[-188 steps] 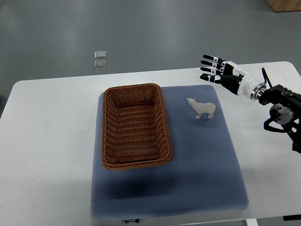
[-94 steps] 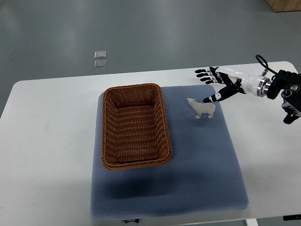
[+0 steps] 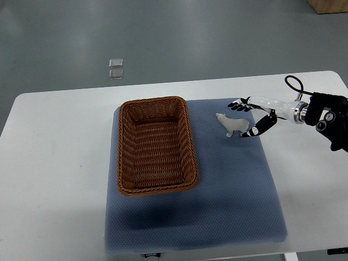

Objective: Place white bear in brown basket with right hand
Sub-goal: 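Close the right hand fingers around the white polar bear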

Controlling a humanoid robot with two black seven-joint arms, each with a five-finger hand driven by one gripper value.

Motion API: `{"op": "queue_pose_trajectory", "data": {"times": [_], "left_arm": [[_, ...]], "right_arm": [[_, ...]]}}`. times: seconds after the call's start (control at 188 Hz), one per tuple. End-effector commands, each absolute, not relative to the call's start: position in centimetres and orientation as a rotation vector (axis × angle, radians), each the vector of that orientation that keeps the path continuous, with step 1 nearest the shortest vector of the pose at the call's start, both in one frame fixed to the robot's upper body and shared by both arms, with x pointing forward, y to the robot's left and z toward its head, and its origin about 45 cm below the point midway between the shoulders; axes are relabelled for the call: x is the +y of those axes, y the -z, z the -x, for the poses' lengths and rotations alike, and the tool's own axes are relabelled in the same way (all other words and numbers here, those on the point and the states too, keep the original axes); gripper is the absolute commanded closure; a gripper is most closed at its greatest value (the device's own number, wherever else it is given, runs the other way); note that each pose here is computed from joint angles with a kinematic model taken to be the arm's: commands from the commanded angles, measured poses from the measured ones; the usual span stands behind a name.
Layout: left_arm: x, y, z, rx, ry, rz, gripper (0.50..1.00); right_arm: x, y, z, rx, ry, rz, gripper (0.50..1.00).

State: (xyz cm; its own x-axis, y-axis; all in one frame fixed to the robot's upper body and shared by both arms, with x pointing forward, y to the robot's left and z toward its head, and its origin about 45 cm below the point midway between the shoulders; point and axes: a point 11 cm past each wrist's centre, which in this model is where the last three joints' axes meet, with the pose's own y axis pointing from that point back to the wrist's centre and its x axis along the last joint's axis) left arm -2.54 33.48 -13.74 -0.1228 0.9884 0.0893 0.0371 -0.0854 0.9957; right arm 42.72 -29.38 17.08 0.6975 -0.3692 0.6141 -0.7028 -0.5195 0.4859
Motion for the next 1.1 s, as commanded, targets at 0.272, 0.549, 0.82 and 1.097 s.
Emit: {"op": "queue_pose_trajectory", "data": {"times": [0.272, 0.549, 0.82, 1.097], "left_arm": [[33.5, 13.7, 2.5, 1.282, -1.352, -1.237, 0.5], [33.5, 13.7, 2.5, 1.281, -1.35, -1.238, 0.5], [33.5, 13.7, 2.5, 1.282, -1.352, -1.237, 0.5], [33.5, 13.7, 2.5, 1.281, -1.35, -1.238, 0.5]], "right_arm": [[-28.4, -16.8, -42.4, -0.762, -0.629, -2.134, 0.691], [-28.3, -16.4, -42.2, -0.732, -0.67, -2.097, 0.74], [-28.7, -16.3, -42.3, -0.732, -0.685, -2.051, 0.928], [-28.7, -16.8, -42.8, -0.757, -0.741, -2.026, 1.0]]}}
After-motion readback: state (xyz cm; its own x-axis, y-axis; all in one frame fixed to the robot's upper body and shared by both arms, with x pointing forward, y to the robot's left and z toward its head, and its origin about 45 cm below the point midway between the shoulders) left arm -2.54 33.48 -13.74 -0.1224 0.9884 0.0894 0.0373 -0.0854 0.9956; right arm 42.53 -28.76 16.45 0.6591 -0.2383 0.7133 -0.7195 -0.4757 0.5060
